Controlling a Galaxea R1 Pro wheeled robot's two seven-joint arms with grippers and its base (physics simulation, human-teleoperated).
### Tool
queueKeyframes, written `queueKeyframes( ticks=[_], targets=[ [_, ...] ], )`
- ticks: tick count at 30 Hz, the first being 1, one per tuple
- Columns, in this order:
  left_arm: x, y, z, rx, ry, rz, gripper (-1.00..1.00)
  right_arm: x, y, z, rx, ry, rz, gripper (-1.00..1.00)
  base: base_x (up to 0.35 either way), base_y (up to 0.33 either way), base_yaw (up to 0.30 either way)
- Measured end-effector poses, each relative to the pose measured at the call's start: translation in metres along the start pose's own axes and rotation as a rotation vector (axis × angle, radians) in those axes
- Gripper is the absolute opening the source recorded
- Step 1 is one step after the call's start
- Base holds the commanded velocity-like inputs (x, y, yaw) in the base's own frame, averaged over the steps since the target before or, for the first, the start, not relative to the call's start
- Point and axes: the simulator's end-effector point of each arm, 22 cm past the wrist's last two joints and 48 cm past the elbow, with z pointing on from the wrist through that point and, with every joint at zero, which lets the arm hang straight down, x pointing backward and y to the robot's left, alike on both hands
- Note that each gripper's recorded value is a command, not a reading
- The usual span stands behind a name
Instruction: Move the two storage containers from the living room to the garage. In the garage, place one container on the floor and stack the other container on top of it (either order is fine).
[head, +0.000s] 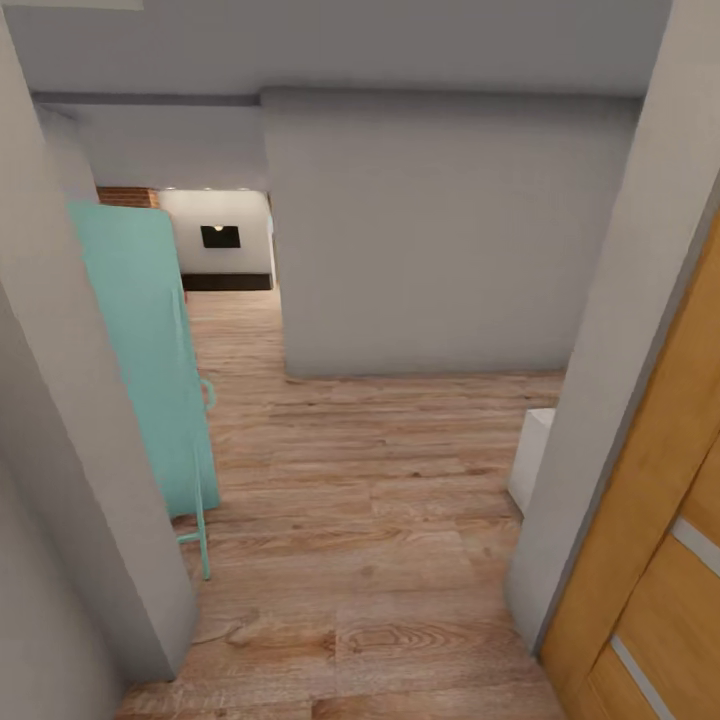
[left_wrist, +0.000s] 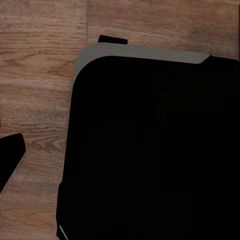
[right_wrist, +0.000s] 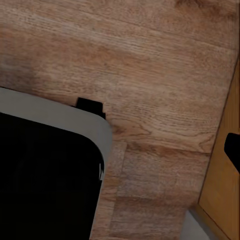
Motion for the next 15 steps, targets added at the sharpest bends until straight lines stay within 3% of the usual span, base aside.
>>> queueKeyframes(
  ticks=[15],
  targets=[
    [0.0007, -0.0017, 0.0, 0.002, 0.001, -0.001, 1.0, 0.0, -0.0002, 0.0, 0.001, 0.0, 0.0, 1.0, 0.324, 0.0, 0.0]
  ],
)
